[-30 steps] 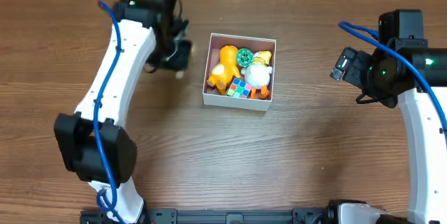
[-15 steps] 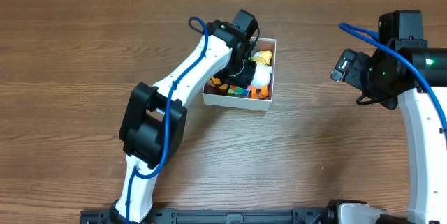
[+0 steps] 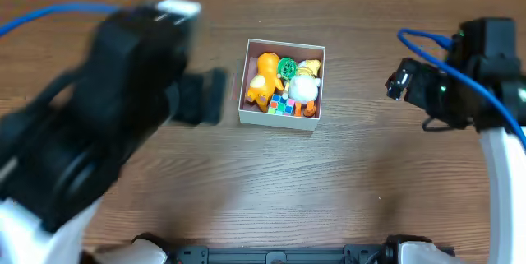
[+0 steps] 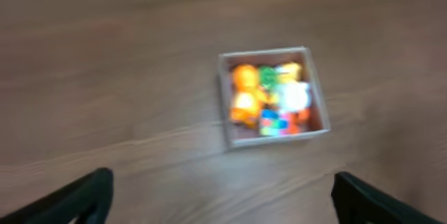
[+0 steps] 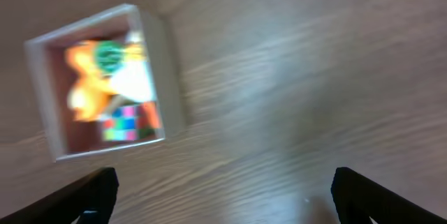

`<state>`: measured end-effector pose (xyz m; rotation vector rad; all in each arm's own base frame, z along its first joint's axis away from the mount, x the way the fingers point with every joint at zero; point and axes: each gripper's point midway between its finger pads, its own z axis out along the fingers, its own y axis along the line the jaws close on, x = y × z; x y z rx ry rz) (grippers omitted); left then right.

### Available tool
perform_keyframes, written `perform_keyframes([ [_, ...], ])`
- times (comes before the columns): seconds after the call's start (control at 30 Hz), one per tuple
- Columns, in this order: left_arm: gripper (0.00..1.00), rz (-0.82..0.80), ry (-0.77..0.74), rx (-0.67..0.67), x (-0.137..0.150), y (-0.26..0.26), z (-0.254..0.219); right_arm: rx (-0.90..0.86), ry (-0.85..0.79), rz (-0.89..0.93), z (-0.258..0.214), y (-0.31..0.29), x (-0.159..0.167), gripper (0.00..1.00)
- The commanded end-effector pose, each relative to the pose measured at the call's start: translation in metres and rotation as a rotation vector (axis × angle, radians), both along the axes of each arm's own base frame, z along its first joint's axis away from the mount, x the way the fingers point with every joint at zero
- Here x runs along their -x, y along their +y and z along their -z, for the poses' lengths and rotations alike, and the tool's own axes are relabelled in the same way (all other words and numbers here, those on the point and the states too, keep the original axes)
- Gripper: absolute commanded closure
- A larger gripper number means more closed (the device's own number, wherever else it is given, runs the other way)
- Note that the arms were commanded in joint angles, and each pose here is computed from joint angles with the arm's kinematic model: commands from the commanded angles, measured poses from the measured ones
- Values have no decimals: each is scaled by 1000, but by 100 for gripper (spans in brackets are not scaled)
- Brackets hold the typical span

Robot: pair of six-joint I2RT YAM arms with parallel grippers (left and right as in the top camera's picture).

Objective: Pack container

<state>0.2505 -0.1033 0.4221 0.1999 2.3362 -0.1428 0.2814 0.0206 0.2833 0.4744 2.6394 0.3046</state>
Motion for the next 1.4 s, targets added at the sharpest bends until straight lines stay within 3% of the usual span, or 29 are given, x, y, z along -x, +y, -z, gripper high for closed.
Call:
perform_keyframes([
  [0.0,0,-215,-83,-96,26,60,-13,-91,-283,-124,-77,25,46,0],
  [0.2,0,-232,-165,-16,59,78,-30,-79,-603,-149,-130,29,150,0],
  [0.33,0,-232,-164,-16,58,78,-30,-82,-612,-151,-121,30,186,0],
  [0.43,0,-232,-161,-18,57,77,-29,-85,-567,-148,-110,31,195,0],
  [0.8,0,-232,-161,-18,57,77,-29,-54,-581,-122,-113,24,192,0],
  [0.97,0,-232,-160,-18,57,77,-29,-6,-752,-139,-135,21,147,0],
  [1.17,0,-232,-161,-18,57,77,-29,-4,-789,-185,-62,26,91,0],
  [1.37,0,-232,-160,-18,57,77,-29,-27,-779,-243,41,40,76,0],
])
